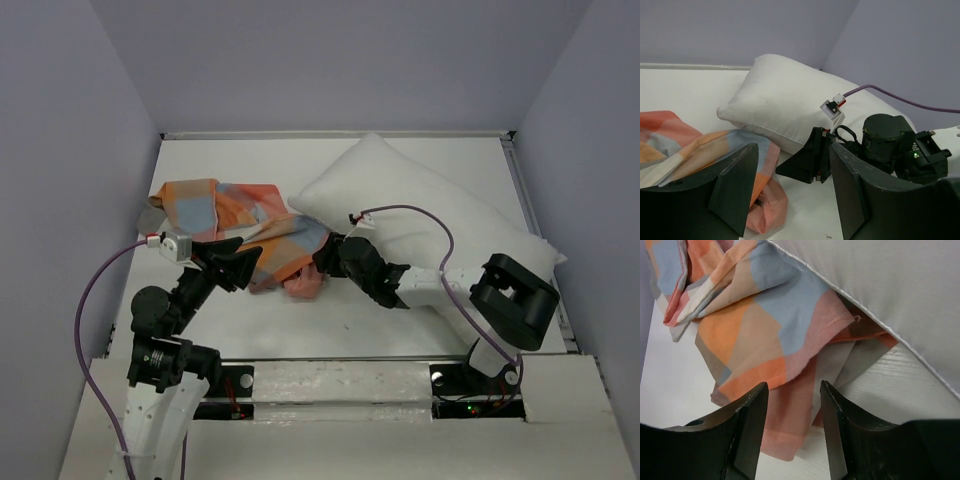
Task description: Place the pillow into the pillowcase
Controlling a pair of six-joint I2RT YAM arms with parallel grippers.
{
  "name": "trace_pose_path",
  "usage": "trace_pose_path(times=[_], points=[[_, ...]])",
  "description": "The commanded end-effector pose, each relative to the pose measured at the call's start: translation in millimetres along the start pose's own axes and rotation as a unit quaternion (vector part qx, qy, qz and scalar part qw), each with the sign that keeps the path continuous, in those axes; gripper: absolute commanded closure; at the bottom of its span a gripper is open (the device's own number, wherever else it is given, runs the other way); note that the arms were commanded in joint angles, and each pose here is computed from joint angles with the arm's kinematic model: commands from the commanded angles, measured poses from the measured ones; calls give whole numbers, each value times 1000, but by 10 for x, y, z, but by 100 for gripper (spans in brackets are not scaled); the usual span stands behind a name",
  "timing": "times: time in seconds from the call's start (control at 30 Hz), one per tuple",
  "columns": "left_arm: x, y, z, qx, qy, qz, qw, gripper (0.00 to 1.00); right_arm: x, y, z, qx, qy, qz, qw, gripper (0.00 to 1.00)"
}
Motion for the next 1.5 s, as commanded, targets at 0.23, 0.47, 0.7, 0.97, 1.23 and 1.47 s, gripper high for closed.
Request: trace_pose_path(times=[0.23, 0.47, 0.7, 0.97, 1.23, 1.47], points=[[38, 38, -39, -13, 5, -1, 1000, 32, 227, 376, 354, 20, 34, -50, 998, 48], [32, 52, -13, -7, 3, 1, 1000, 36, 532, 312, 396, 14, 4, -100, 995, 99], [-19, 144, 116, 23, -13, 17, 1000, 35, 1336, -124, 587, 22, -82, -184, 979, 100], [-10, 245, 149, 30, -32, 19, 999, 19, 2060, -483, 975, 59, -157, -222, 961, 100], [50, 481, 17, 49, -14, 25, 998, 9, 2261, -489, 1130, 63, -202, -218, 953, 100], [-290, 881, -147, 123, 54, 58, 989, 8, 2310, -543, 1142, 64, -227, -212, 948, 100]])
Point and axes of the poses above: each gripper's point midway between its finger pads, its own y axis out along the fingers, its own z axis along the line the jaws close on, x = y × z, the point moved 4 cm from there along -y, back along the fingers, and after that the axes turned 12 degrees about -y, right-handed, at the moved point
